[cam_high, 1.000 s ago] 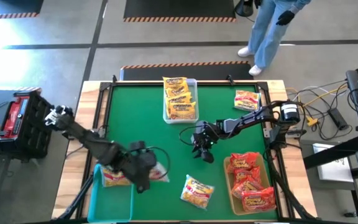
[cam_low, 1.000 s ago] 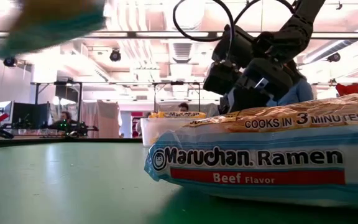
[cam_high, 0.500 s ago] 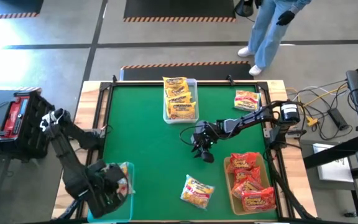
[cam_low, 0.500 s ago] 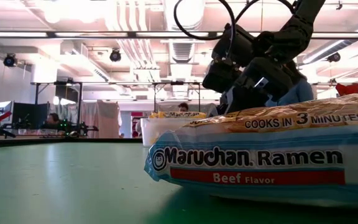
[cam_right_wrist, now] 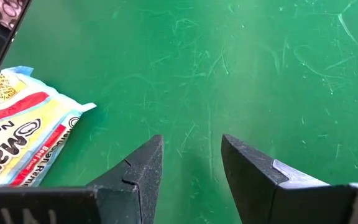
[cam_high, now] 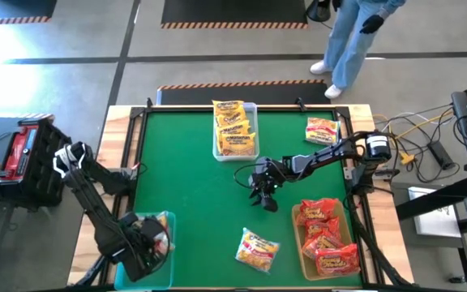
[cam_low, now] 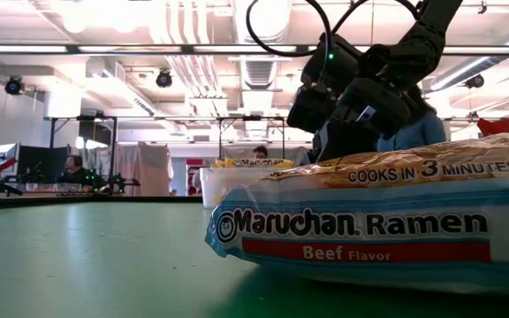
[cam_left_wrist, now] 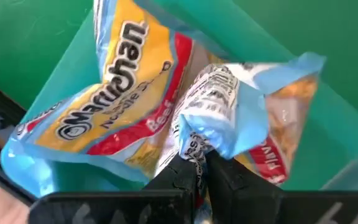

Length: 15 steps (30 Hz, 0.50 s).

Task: Sort Maruchan noodles
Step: Put the middle blue noodle pack into the blue bin

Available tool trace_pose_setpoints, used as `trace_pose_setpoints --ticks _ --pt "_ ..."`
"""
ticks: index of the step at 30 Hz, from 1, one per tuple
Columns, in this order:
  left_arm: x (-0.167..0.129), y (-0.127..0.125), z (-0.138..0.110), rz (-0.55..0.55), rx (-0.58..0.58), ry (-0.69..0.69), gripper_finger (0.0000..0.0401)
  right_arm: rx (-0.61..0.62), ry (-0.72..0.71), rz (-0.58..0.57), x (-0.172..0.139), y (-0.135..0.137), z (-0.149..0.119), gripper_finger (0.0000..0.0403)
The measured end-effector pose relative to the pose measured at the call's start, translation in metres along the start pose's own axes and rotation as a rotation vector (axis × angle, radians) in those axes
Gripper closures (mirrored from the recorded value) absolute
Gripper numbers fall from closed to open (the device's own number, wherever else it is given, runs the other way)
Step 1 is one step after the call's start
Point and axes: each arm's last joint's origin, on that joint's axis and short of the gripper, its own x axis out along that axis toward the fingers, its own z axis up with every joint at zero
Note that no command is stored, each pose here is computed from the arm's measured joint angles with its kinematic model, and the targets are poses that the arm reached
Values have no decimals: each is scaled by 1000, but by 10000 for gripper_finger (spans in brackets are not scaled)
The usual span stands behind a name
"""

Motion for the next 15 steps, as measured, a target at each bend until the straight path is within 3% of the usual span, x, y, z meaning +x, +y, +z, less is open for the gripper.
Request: trace_pose_setpoints --ticks 15 --pt "2 2 -3 -42 19 -43 398 -1 -14 -1 0 0 1 251"
